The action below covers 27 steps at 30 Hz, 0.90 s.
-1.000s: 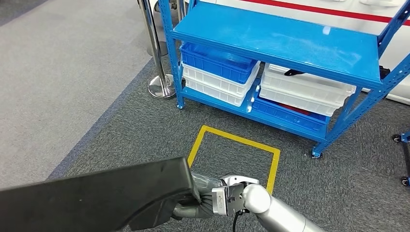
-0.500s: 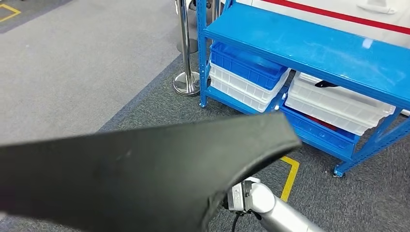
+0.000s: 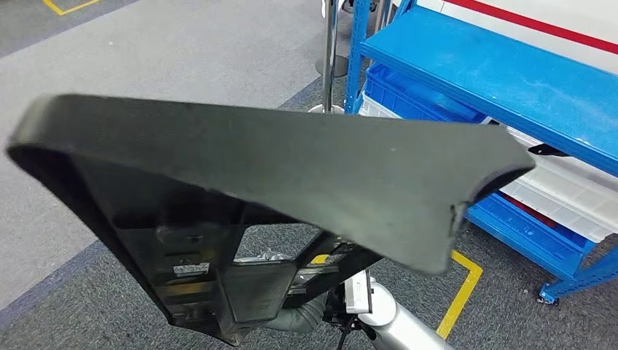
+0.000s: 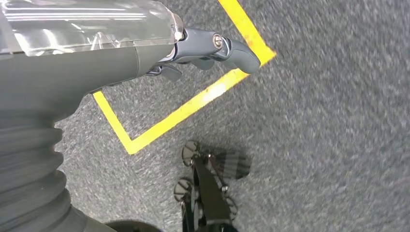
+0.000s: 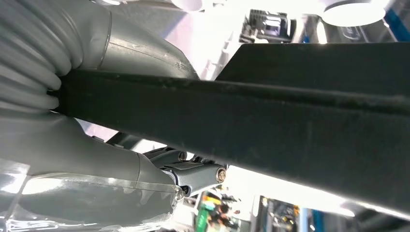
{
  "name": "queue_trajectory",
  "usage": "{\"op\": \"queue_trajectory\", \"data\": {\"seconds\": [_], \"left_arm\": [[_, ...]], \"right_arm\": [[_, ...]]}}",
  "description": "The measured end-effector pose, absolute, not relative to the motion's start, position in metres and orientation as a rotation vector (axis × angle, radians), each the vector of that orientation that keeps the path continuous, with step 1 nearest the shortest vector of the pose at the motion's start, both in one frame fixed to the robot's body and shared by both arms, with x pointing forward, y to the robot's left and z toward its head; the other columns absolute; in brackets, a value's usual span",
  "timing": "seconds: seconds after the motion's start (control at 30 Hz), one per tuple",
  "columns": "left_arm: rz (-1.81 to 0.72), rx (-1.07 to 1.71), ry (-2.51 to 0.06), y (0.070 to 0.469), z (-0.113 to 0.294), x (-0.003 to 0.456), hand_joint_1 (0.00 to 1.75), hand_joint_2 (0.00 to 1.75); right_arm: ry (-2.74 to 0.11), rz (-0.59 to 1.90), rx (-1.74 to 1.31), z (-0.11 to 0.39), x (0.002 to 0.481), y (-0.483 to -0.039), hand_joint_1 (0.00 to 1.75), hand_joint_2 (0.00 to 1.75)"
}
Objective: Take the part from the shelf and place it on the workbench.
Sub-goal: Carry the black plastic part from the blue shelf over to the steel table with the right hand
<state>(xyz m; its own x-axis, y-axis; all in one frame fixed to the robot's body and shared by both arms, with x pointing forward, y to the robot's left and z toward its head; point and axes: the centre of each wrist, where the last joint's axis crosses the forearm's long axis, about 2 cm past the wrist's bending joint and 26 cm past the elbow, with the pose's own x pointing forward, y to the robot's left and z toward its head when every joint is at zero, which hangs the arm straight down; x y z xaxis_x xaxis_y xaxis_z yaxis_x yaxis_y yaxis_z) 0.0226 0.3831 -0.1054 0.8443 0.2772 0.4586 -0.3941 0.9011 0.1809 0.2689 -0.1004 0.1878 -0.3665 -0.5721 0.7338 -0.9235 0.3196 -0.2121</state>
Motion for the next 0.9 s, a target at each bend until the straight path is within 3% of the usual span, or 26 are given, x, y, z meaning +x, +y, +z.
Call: {"op": "queue_trajectory", "data": {"seconds": [0.53, 0.9], "left_arm": [[0.357, 0.250, -0.465, 0.384, -0.105, 0.023, 0.00, 1.75], [0.328, 0.255, -0.347, 0.384, -0.106, 0.015, 0.00, 1.75]], "right_arm": [[-2.024, 0.889, 1.280, 0.180, 0.271, -0.101, 1.75, 1.75], [-2.003, 0.890, 1.248, 0.170, 0.271, -0.105, 1.75, 1.75]]}}
